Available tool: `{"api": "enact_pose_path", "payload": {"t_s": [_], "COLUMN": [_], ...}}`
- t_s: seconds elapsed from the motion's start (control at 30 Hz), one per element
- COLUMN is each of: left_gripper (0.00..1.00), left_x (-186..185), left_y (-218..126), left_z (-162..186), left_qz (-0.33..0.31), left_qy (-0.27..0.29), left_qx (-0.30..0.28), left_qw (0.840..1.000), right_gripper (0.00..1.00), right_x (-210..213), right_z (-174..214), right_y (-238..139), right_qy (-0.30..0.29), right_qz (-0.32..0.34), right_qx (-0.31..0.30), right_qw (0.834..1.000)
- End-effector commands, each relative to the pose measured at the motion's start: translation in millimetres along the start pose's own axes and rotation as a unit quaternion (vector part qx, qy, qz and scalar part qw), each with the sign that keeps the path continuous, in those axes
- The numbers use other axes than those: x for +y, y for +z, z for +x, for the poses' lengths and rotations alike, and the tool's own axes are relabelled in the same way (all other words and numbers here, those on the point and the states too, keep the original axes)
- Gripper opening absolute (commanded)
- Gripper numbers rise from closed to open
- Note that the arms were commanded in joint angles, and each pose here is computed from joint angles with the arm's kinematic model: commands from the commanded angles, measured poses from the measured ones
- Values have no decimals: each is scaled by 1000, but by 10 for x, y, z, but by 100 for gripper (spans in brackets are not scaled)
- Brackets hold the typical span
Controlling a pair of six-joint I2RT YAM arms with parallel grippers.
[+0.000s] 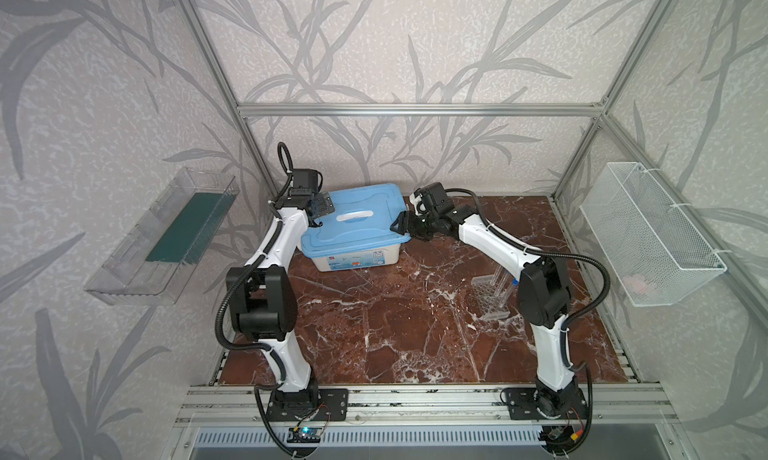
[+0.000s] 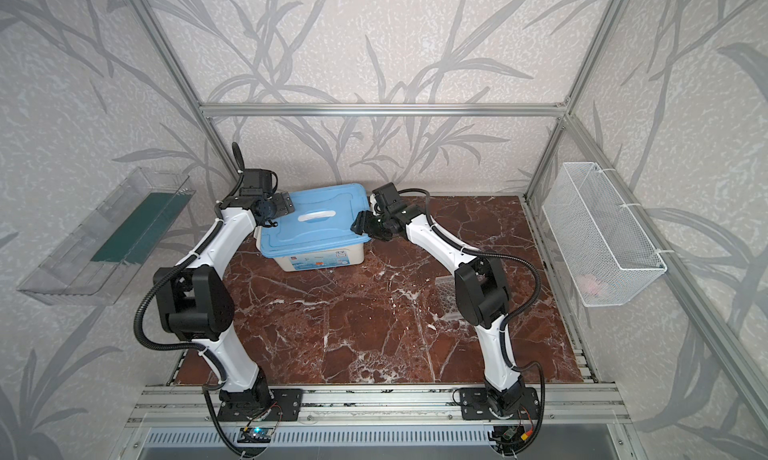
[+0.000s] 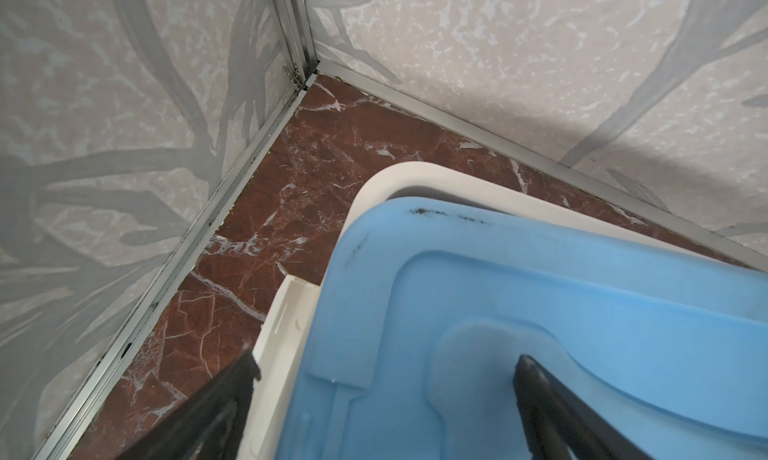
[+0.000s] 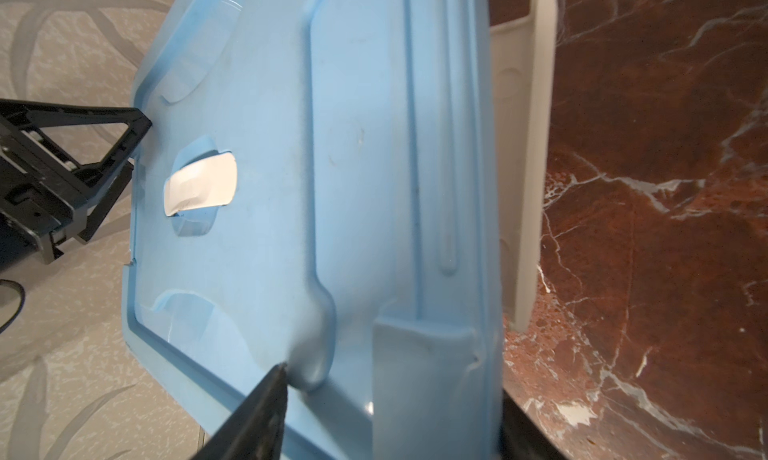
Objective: Organize the chemistry lab equipment
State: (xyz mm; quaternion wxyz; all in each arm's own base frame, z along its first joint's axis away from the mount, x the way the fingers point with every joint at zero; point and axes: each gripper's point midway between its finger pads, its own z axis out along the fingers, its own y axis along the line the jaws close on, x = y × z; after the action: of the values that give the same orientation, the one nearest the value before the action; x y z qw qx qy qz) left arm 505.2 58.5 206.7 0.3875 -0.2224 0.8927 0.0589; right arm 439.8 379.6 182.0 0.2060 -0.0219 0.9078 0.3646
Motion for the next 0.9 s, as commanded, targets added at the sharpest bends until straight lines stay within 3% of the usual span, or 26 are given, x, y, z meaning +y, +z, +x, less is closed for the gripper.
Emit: {"api": "enact_pose_path", "payload": {"t_s": [0.0,0.27,0.4,0.6,0.73,0.87], "left_gripper": [98,99,99,99,99,99], "left_x": [48,29,36,111,304,249], "left_y": [197,247,206,117,96,52], "left_z": [304,466,443,387,460,507], "left_qz": [-11,-4,2,-46,-93,-64], "left_qy": [10,33,34,77,65,44], "left_qx": [54,83,47,14,20,16], "left_qw": [998,996,998,996,993,997], "right_gripper": [67,68,68,68,68,68], "right_x": [-12,-113,-84,-107,-110,-111], "right_z": [95,80,36,52,75,101], "right_y": [76,-48,-107,-78,-75,-95], "right_qy": [-9,-7,-7,-3,0,-1], "right_qz": [11,6,-8,-15,-21,-22], "right_qx": [18,7,-3,2,6,6], "right_qw": [1000,1000,1000,1000,1000,1000]}}
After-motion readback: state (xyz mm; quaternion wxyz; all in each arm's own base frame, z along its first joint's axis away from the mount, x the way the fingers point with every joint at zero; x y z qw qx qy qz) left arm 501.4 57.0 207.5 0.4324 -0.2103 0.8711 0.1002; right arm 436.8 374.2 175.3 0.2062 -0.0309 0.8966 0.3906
